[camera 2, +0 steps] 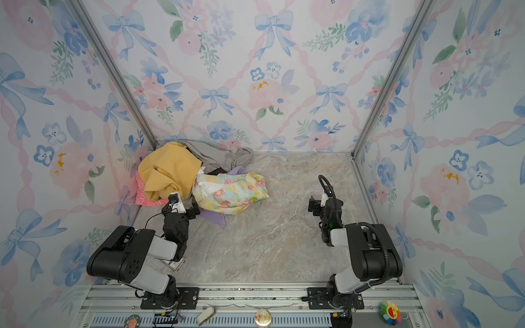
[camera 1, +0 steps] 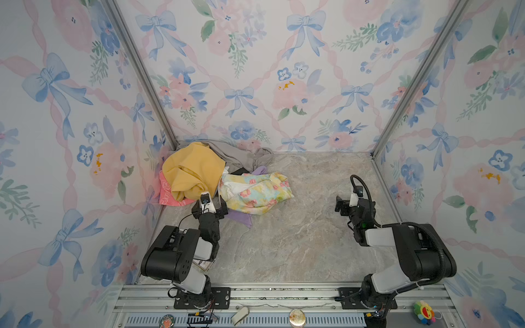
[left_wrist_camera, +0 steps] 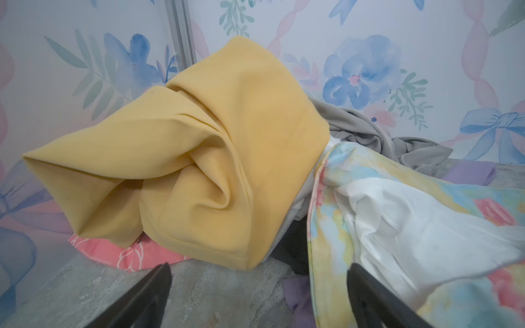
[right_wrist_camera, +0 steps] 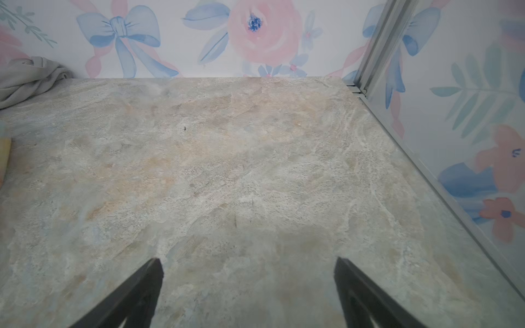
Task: Pick out a specific cloth from the pile
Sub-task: 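Raise both grippers from rest toward the cloth pile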
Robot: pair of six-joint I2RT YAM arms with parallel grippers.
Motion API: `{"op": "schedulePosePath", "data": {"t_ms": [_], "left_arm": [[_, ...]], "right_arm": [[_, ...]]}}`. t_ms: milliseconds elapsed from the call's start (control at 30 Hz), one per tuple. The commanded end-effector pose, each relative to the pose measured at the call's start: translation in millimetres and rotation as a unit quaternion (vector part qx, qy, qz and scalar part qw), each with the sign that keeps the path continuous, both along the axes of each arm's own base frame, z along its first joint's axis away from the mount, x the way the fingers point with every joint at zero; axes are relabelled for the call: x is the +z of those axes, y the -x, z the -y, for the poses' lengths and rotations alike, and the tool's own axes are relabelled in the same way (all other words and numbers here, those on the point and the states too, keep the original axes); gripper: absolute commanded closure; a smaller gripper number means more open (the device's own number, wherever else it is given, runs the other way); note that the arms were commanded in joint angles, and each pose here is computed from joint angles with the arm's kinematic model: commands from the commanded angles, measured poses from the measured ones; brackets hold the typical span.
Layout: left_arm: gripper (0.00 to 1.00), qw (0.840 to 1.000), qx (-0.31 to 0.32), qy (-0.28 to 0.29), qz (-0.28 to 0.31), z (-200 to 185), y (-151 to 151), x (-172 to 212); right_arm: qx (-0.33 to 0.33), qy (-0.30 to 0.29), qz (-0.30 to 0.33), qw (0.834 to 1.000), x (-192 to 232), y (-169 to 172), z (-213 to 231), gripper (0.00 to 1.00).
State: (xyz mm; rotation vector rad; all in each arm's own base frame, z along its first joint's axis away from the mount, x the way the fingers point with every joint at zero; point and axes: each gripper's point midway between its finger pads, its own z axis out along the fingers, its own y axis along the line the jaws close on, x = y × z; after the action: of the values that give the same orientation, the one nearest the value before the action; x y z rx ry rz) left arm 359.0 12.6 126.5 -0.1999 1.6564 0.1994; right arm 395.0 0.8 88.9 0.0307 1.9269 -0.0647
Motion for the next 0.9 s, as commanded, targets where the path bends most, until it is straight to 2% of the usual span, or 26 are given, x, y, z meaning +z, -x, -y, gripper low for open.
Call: {"op": "schedulePosePath", "data": {"t_ms": [0, 667, 767, 867], "left_arm": [[0.02, 1.000, -0.004, -0.005, 0.010, 1.0, -1.0, 4.3], [0.02, 1.000, -0.011, -0.001, 0.010, 1.1, -2.0, 4.0], [0.02, 1.000, -0.016, 0.005, 0.010, -0.5, -2.4, 3.4], [0.02, 1.000, -0.015, 0.004, 0.009, -0.8, -2.3, 3.1]], "right_arm": [[-0.002, 0.004, 0.010, 1.000, 7.9, -4.5, 0.1, 0.03], [0.005, -0.007, 0.010, 1.000, 8.0, -5.3, 0.6, 0.03], [0.015, -0.025, 0.011, 1.000, 7.5, -4.2, 2.8, 0.03], [0.014, -0.011, 0.009, 1.000, 7.6, -5.1, -0.6, 0.03]]}}
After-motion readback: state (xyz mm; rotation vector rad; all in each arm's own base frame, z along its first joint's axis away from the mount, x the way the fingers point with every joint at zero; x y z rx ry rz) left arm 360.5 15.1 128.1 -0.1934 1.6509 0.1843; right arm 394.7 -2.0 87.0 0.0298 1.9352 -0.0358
